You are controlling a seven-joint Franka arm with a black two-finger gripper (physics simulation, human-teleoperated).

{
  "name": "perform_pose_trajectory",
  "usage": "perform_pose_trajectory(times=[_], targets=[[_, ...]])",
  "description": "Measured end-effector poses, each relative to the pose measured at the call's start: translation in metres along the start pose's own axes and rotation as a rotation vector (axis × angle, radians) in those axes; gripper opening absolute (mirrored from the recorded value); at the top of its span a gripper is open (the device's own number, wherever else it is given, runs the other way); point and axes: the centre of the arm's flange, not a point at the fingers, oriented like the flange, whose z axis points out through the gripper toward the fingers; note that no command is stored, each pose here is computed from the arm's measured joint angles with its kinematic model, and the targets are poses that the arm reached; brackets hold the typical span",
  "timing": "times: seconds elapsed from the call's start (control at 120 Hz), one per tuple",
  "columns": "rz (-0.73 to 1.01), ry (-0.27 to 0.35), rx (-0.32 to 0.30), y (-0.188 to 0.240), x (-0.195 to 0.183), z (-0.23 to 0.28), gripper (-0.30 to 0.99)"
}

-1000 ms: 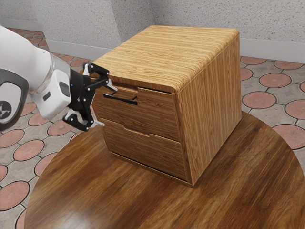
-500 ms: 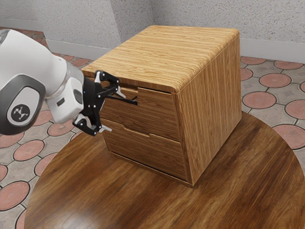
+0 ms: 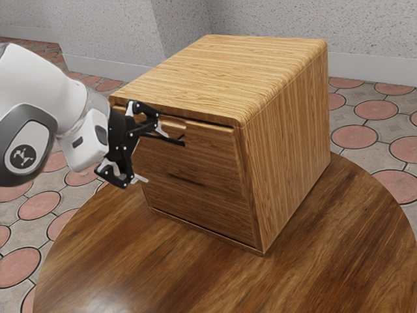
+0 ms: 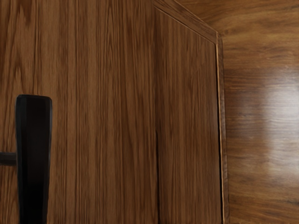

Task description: Pull the drawer handle with one arm to open the drawer

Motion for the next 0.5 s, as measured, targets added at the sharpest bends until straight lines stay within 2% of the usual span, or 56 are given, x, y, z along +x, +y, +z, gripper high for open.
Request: perform_pose_trajectory(times=[0.183,0.317,0.5], targets=[[0.000,0.004,0.002,0.004,-0.002,-0.005,0.69],[-0.015,0.008,0.012,0.011,-0.013,-0.015,0.63],[-0.022,0.011,-0.003,0.017,-0.018,-0.013,0.68]])
